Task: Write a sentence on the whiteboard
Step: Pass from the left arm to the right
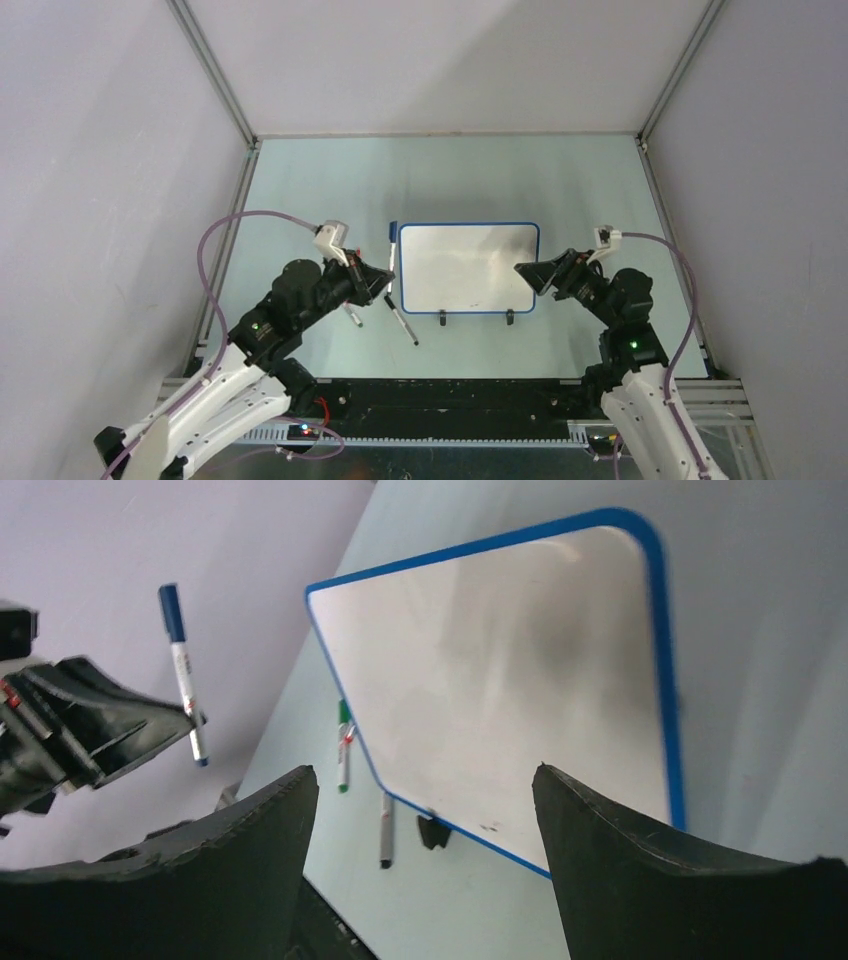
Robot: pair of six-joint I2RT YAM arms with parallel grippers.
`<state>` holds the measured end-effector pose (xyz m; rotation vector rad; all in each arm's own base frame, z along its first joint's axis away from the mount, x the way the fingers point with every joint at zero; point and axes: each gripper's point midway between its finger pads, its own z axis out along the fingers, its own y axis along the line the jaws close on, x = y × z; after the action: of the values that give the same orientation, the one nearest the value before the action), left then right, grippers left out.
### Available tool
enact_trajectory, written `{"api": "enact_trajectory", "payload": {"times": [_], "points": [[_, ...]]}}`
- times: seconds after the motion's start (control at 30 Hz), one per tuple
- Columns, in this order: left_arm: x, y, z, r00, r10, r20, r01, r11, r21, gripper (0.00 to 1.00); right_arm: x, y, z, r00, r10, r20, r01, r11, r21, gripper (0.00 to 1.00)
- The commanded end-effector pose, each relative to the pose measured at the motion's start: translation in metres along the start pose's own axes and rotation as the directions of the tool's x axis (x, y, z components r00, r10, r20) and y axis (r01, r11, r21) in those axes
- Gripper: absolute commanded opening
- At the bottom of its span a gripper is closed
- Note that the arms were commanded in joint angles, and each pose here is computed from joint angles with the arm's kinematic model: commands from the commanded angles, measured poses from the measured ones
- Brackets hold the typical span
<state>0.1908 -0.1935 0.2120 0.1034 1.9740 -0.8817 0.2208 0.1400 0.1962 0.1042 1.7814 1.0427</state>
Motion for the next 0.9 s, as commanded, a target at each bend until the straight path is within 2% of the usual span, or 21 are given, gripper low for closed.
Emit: {"api": "enact_trajectory", "payload": {"times": [0.0,0.33,0.5,0.63,0.77,0.87], "points": [[-0.036,-0.045,0.003,0.996,0.007,0.094,-0.024,0.983,0.184,0.00,-0.025,0.056,0.012,0.999,-0.048,0.019,0.051,0.979,-0.199,0.83],[-0.028,-0.077,0.014,0.996,-0.079,0.045,0.057,0.930,0.363,0.00,0.003,0.099,0.038,0.994,-0.070,-0.080,0.043,0.950,-0.308,0.82],[-0.031,-0.090,0.013,0.997,-0.055,0.050,0.030,0.911,0.410,0.00,0.016,0.123,0.043,0.991,-0.077,-0.108,0.034,0.933,-0.359,0.82],[-0.038,-0.102,0.010,0.994,-0.062,0.090,0.015,0.894,0.448,0.00,0.034,0.135,0.046,0.980,-0.092,-0.174,0.019,0.924,-0.382,0.81],[-0.037,-0.105,0.009,0.987,-0.106,0.118,0.036,0.875,0.483,0.00,0.054,0.145,0.046,0.970,-0.115,-0.215,0.020,0.917,-0.398,0.76],[-0.036,-0.109,0.010,0.986,-0.115,0.118,0.040,0.863,0.504,0.00,0.056,0.157,0.044,0.975,-0.130,-0.180,0.043,0.908,-0.418,0.71]]}}
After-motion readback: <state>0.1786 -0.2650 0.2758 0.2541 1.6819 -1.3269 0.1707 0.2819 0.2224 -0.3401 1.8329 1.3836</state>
